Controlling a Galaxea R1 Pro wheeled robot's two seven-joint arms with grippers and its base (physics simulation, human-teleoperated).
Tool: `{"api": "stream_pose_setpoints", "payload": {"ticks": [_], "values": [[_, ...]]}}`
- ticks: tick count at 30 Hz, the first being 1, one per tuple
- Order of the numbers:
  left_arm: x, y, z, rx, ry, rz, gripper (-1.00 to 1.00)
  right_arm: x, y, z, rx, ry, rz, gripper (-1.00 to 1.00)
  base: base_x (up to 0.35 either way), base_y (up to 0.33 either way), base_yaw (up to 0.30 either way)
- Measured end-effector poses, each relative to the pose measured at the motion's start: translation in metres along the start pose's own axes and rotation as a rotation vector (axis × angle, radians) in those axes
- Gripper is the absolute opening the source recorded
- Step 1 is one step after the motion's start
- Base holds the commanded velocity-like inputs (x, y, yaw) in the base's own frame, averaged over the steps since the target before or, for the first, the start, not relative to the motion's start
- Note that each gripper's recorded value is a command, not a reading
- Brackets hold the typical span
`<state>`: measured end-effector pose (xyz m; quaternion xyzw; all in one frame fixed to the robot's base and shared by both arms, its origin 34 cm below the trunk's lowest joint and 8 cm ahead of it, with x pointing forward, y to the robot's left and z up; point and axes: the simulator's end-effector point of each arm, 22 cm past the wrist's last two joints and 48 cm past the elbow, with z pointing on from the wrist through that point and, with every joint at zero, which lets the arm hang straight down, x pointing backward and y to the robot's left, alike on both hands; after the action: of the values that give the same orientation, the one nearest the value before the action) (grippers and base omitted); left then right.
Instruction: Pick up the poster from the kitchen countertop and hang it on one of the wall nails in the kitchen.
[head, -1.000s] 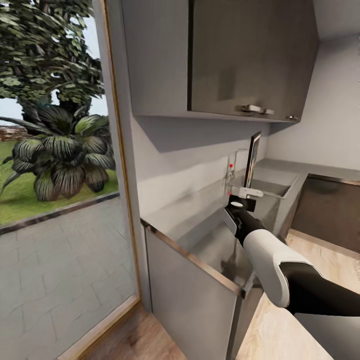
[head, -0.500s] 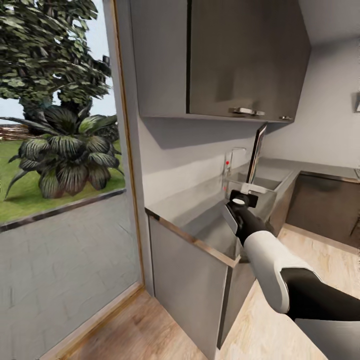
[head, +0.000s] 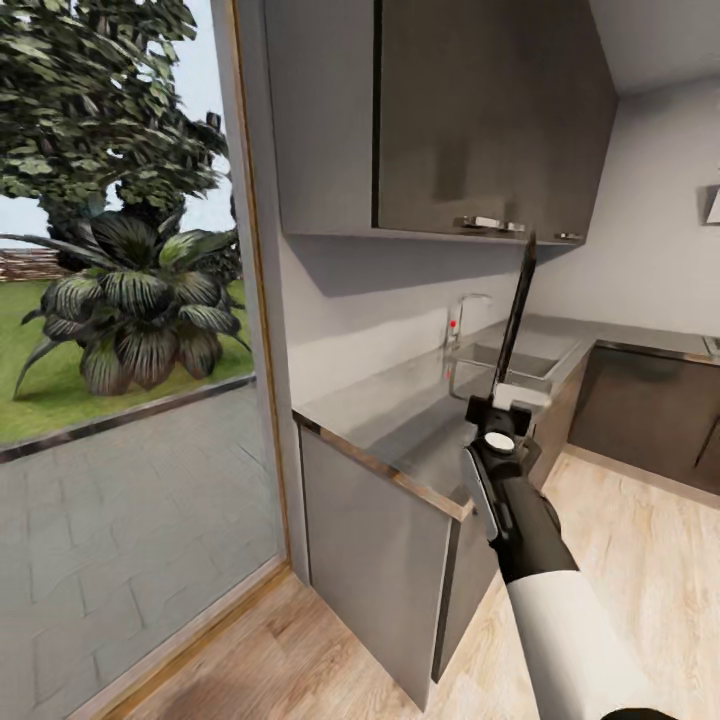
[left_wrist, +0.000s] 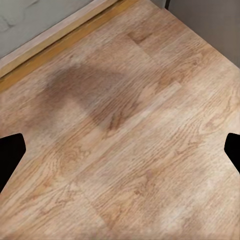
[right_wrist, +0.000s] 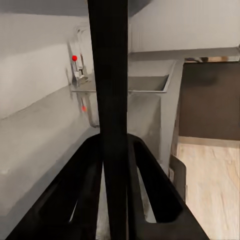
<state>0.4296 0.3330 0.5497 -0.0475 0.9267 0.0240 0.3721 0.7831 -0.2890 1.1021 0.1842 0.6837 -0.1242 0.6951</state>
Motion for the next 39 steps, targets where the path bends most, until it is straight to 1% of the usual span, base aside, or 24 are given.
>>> {"api": "stream_pose_setpoints", "payload": {"ticks": [1, 2, 4, 5, 6, 7, 9, 10, 11, 14, 15, 17, 19, 21, 23, 24, 25, 27, 28, 30, 33, 39], "values": [[0.000, 0.000, 0.000, 0.000, 0.000, 0.000, 1.00, 0.000, 0.001, -0.005, -0.017, -0.001, 0.002, -1.00, -0.002, 0.000, 0.000], [0.000, 0.000, 0.000, 0.000, 0.000, 0.000, 1.00, -0.001, 0.004, -0.015, -0.065, 0.000, 0.004, -1.00, -0.002, 0.000, 0.000], [0.000, 0.000, 0.000, 0.000, 0.000, 0.000, 1.00, 0.000, 0.012, -0.025, -0.135, 0.001, 0.005, -1.00, -0.001, 0.000, 0.000], [0.000, 0.000, 0.000, 0.000, -0.001, 0.000, 1.00, 0.002, 0.031, -0.042, -0.265, 0.000, 0.013, -1.00, 0.000, 0.000, 0.000], [0.000, 0.000, 0.000, 0.000, -0.001, 0.000, 1.00, 0.002, 0.038, -0.048, -0.314, -0.002, 0.011, -1.00, 0.000, 0.000, 0.000], [0.000, 0.000, 0.000, 0.000, -0.001, 0.000, 1.00, 0.004, 0.053, -0.060, -0.412, -0.002, 0.013, -1.00, 0.000, 0.000, 0.000], [0.000, 0.000, 0.000, 0.000, 0.000, 0.000, 1.00, 0.007, 0.062, -0.069, -0.505, -0.001, 0.005, -1.00, 0.000, 0.000, 0.000], [0.000, 0.000, 0.000, 0.000, 0.000, 0.000, 1.00, 0.011, 0.064, -0.075, -0.589, 0.004, 0.002, -1.00, 0.000, 0.000, 0.000], [0.000, 0.000, 0.000, 0.000, 0.000, 0.000, 1.00, 0.015, 0.067, -0.087, -0.716, 0.010, 0.014, -1.00, 0.000, 0.000, 0.000], [0.001, 0.000, 0.000, 0.000, 0.001, 0.001, 1.00, 0.015, 0.065, -0.101, -0.852, 0.009, 0.040, -1.00, 0.000, 0.000, 0.000], [0.001, 0.000, 0.000, 0.000, 0.002, 0.000, 1.00, 0.012, 0.059, -0.110, -0.929, 0.003, 0.067, -1.00, 0.000, 0.000, 0.000], [0.001, 0.000, 0.000, 0.000, 0.003, 0.000, 1.00, 0.009, 0.051, -0.119, -1.000, -0.005, 0.095, -1.00, 0.000, 0.000, 0.000], [0.002, 0.000, 0.000, 0.000, 0.004, 0.000, 1.00, 0.003, 0.038, -0.140, -1.130, -0.027, 0.138, -1.00, 0.000, 0.000, 0.000], [0.002, 0.000, 0.000, 0.000, 0.004, 0.000, 1.00, 0.008, 0.032, -0.164, -1.244, -0.027, 0.158, -1.00, 0.000, 0.000, 0.000], [0.002, 0.000, 0.000, 0.000, 0.004, 0.000, 1.00, 0.013, 0.030, -0.175, -1.287, -0.021, 0.164, -1.00, 0.000, 0.000, 0.000], [0.003, 0.000, 0.000, 0.000, 0.005, 0.000, 1.00, 0.020, 0.028, -0.186, -1.329, -0.012, 0.170, -1.00, 0.000, 0.000, 0.000], [0.003, 0.000, 0.000, 0.000, 0.005, 0.000, 1.00, 0.023, 0.028, -0.191, -1.347, -0.006, 0.173, -1.00, 0.000, 0.000, 0.000], [0.003, 0.000, 0.000, 0.000, 0.005, 0.000, 1.00, 0.028, 0.027, -0.195, -1.362, 0.003, 0.178, -1.00, 0.000, 0.000, 0.000], [0.003, 0.000, 0.000, 0.000, 0.005, -0.001, 1.00, 0.030, 0.026, -0.196, -1.364, 0.010, 0.181, -1.00, 0.000, 0.000, 0.000], [0.003, -0.001, 0.000, 0.001, 0.005, 0.000, 1.00, 0.048, 0.025, -0.199, -1.369, 0.051, 0.201, -1.00, 0.000, 0.000, 0.000], [0.003, -0.001, 0.000, 0.001, 0.005, 0.000, 1.00, 0.061, 0.023, -0.202, -1.369, 0.083, 0.216, -1.00, 0.000, 0.000, 0.000], [0.003, -0.001, 0.000, 0.002, 0.007, 0.000, 1.00, 0.073, 0.023, -0.203, -1.365, 0.113, 0.229, -1.00, -0.074, -0.067, 0.000]]}}
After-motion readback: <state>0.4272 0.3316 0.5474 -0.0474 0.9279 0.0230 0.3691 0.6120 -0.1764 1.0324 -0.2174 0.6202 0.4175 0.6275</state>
